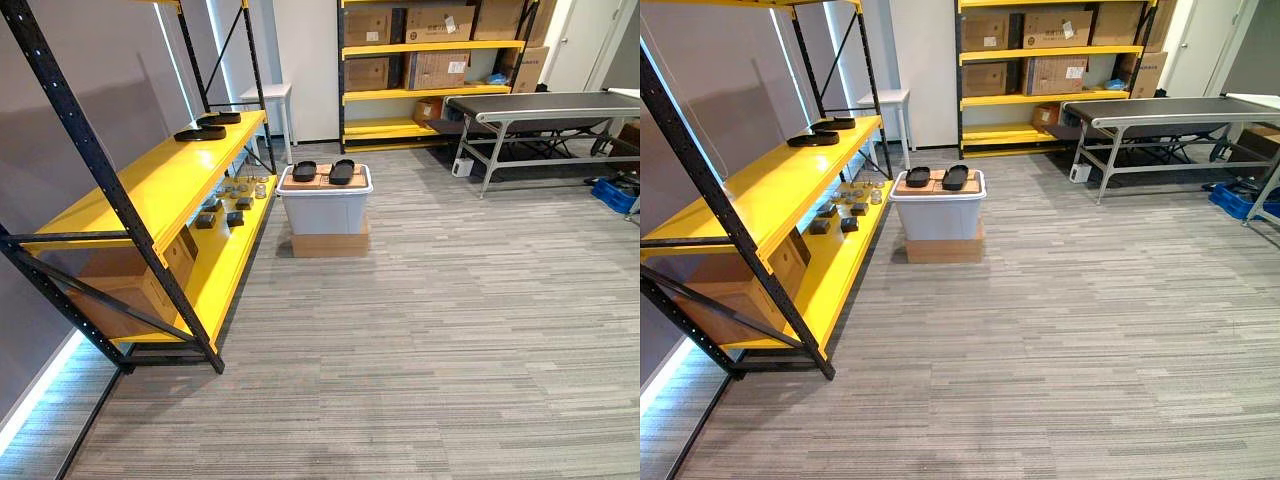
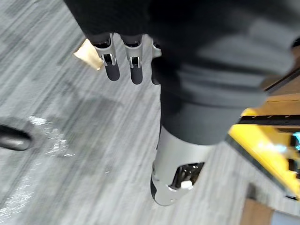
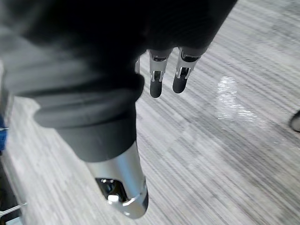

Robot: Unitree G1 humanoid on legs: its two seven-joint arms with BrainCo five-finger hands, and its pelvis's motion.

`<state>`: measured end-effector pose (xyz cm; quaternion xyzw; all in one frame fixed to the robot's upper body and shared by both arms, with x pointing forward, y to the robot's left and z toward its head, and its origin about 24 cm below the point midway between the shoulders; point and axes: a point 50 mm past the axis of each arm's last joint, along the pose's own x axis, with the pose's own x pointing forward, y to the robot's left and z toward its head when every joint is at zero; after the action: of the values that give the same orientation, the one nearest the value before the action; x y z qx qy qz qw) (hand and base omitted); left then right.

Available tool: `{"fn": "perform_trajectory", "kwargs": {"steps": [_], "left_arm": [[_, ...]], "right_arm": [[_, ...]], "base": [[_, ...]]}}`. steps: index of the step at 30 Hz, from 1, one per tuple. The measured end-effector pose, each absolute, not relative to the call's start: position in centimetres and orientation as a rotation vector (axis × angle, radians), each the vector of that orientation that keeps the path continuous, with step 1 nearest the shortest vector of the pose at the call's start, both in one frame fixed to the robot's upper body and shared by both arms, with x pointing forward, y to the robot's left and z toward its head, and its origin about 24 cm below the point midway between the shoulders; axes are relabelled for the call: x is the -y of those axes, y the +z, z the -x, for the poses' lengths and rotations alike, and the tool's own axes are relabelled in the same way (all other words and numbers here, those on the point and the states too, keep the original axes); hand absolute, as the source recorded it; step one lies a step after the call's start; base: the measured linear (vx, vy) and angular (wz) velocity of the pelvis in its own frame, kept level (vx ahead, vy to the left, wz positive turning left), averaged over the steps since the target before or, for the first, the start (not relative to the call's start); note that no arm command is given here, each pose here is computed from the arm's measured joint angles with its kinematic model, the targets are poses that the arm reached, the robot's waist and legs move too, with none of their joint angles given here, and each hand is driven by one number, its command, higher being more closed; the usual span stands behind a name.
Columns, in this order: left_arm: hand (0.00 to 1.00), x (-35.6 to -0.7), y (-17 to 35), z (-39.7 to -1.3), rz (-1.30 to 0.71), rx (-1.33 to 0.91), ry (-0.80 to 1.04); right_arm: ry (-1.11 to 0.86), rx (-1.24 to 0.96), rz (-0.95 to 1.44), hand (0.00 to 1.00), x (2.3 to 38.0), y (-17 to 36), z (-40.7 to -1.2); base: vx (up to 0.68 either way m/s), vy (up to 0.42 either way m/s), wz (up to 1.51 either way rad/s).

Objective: Walk over and take plastic housings, then place them on the shelf

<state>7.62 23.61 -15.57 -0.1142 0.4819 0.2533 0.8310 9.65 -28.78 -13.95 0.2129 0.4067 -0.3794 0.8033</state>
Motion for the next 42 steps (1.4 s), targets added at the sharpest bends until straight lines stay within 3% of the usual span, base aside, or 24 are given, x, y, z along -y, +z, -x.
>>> {"fn": "perform_trajectory", "kwargs": {"steps": [20,30,34,39,42], "left_arm": [[0.00,-22.0,-16.3,-6.3,0.242,-1.091,0.480],[0.00,-21.5,-15.5,-10.1,0.229,-1.001,0.414],[0.00,-21.7,-15.4,-10.3,0.183,-1.011,0.381],[0.00,-22.4,-13.5,-15.7,0.137,-0.883,0.333],[0.00,-22.1,-13.6,-15.6,0.150,-0.877,0.329]], "right_arm": [[-0.694,-0.970,-0.406,0.00,26.1,-15.0,-9.6],[-0.593,-0.916,-0.384,0.00,24.6,-14.4,-12.6],[-0.542,-0.959,-0.374,0.00,23.2,-15.0,-12.3],[-0.568,-1.011,-0.407,0.00,22.6,-15.7,-10.6],[-0.639,-1.023,-0.462,0.00,22.8,-16.0,-9.0]], "base": [[-0.03,-0.023,0.00],[-0.02,0.033,-0.08],[0.11,0.063,0.06],[0.43,-0.160,0.65],[0.66,-0.330,0.28]]}}
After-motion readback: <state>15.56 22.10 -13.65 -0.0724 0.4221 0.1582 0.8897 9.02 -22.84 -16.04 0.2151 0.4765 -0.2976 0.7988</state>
